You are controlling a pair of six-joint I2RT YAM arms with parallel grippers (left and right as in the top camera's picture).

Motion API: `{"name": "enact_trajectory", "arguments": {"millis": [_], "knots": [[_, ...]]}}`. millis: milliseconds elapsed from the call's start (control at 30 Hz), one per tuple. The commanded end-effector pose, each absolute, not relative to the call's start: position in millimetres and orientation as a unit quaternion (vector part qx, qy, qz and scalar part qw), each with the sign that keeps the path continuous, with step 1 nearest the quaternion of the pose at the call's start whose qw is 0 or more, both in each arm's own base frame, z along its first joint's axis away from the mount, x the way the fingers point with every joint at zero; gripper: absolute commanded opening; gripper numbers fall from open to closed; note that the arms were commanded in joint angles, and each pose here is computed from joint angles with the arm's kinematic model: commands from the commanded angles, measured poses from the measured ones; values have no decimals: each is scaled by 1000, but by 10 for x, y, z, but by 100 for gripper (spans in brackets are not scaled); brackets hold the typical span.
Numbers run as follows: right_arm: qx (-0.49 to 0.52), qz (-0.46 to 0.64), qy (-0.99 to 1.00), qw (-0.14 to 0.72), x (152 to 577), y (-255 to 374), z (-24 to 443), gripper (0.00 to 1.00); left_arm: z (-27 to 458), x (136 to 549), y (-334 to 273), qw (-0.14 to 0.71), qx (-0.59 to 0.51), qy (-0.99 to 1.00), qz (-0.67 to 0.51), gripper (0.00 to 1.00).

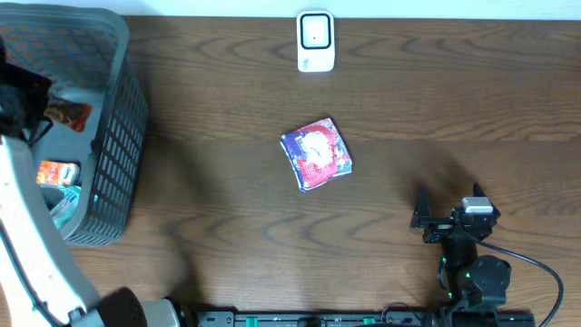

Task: Scan the item barcode
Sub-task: 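Carry the red Delfi bar out and set it beside the bag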

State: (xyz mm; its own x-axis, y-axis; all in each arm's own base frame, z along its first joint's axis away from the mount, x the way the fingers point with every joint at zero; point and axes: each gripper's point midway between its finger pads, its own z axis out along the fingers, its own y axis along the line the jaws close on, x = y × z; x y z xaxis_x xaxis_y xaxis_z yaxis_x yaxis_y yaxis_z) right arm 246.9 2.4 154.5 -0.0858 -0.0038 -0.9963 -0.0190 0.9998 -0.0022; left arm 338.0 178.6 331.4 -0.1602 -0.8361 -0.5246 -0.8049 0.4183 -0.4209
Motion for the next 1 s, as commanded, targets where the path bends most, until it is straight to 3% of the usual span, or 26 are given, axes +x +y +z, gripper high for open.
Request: {"name": "enact_trajectory", "arguments": {"millis": [0, 167, 500, 700, 967], "knots": [[-5, 3, 737, 675, 2467, 4, 1536, 99, 3564, 3398, 1641, 395, -503, 767, -59, 7], [-5, 3, 737, 675, 2467, 4, 1536, 99, 3727, 3363, 1577, 418, -489, 762, -71, 7], [-5, 3, 737, 675, 2468, 4, 1537, 99, 4153, 3642, 1240, 488, -361, 779, -157, 7], [-5, 3, 737, 675, 2467, 4, 1536, 99, 4383, 3706, 802, 514, -223, 799, -218, 7], [-5, 3, 737, 675, 2467, 4, 1536, 99, 4270, 3771, -225, 489, -10, 839, -241, 7]]}}
